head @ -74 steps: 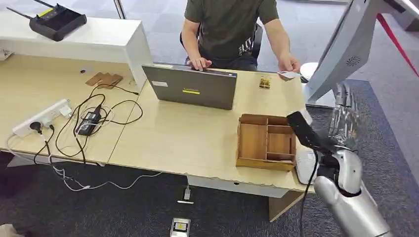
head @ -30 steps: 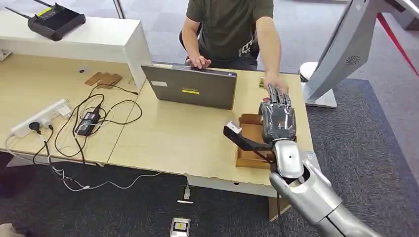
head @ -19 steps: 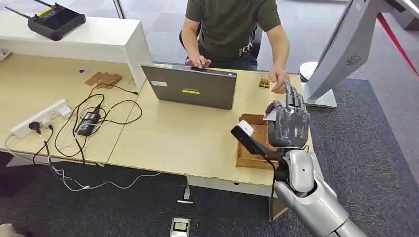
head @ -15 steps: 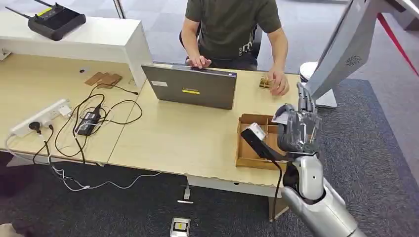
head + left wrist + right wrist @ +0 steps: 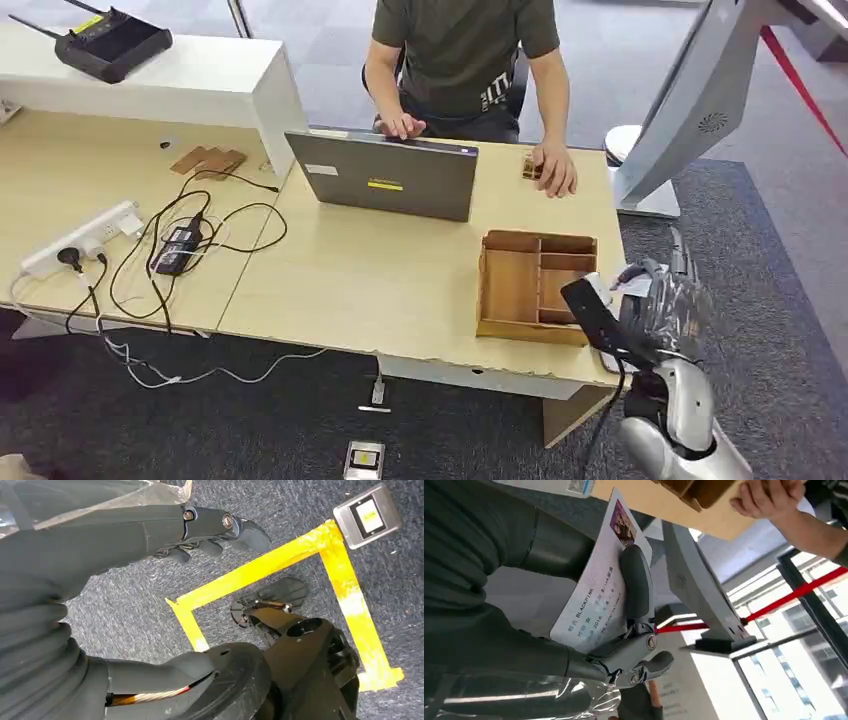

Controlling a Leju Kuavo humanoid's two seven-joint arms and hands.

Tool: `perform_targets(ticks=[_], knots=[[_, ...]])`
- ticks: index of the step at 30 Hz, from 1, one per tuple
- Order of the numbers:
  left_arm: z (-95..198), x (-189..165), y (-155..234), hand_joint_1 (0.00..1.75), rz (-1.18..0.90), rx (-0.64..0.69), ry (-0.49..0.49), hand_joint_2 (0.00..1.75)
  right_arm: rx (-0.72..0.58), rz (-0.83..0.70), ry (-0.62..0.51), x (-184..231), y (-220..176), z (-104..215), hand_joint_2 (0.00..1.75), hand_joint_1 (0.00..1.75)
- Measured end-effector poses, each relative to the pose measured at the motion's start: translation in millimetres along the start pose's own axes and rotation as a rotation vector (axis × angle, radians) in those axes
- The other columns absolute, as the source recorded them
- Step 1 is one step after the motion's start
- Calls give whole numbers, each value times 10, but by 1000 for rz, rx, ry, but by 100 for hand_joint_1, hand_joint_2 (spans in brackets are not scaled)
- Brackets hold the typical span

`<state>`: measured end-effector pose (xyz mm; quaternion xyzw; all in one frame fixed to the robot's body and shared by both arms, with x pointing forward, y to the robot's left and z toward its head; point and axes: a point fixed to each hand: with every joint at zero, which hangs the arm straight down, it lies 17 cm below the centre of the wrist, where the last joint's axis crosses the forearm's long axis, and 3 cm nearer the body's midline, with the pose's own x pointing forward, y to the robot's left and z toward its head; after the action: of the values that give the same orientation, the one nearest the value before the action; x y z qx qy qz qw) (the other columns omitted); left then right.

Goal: Pass the card to the sensor for recognition and then transmit it.

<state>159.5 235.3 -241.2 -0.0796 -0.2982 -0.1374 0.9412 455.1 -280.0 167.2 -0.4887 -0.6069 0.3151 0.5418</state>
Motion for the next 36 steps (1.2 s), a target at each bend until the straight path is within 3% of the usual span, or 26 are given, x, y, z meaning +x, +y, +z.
perform_targets(ticks=[7, 18, 36], knots=[[4, -6, 24, 0, 12, 3, 3, 175, 146, 8, 132, -451, 291, 26, 175, 175], [11, -12, 34, 0, 23, -2, 7, 175, 187, 100, 227, -921, 326, 16, 175, 175], [-6, 28, 70, 0, 8, -6, 12, 175, 365, 127, 316, -1269, 654, 234, 175, 175]])
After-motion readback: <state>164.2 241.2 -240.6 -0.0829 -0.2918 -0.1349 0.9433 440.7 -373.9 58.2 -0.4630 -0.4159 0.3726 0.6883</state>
